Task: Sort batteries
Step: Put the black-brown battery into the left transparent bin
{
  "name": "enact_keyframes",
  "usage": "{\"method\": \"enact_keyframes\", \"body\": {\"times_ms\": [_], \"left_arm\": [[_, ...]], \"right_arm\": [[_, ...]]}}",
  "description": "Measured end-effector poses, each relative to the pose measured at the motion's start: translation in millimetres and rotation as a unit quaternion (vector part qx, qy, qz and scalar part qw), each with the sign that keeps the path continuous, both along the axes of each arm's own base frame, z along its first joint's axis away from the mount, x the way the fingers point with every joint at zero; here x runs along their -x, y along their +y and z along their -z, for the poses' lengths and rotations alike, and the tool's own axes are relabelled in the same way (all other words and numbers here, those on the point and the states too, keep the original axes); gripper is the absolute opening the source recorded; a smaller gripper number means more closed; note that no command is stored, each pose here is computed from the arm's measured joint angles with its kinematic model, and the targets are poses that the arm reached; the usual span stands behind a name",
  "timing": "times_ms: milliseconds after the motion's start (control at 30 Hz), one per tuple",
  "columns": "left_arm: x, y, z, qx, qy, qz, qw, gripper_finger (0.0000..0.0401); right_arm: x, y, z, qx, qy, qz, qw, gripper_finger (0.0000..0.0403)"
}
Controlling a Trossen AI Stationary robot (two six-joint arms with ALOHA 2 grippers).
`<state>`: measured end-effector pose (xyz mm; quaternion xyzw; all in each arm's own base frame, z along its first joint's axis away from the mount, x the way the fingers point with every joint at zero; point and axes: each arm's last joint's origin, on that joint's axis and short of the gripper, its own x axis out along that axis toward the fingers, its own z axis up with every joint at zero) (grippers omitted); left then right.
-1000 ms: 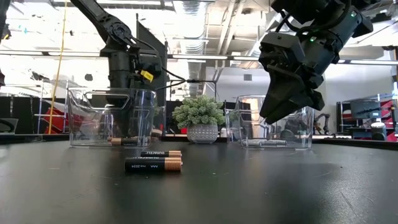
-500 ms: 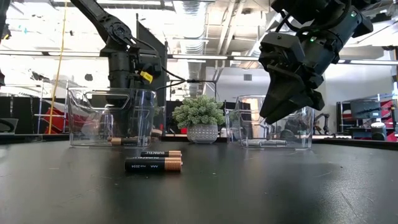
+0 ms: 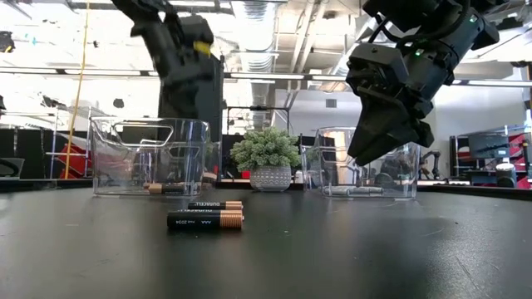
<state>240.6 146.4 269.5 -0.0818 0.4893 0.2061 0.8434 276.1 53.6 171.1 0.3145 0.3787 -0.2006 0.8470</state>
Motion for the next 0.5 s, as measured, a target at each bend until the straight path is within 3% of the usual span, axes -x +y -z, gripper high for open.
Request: {"method": "enact_keyframes", "body": {"times_ms": [267, 500], "left_arm": [[24, -46, -63, -0.008, -0.151, -0.008, 0.988, 0.0112], [12, -112, -71, 0.01, -0.184, 0.054, 0.981, 0.0112]], "right_arm": [[5, 14, 2, 0.011, 0.016, -0.035, 0.999, 0.0126], [19, 36, 6, 0.02, 0.054, -0.078, 0.995, 0.0126]]}}
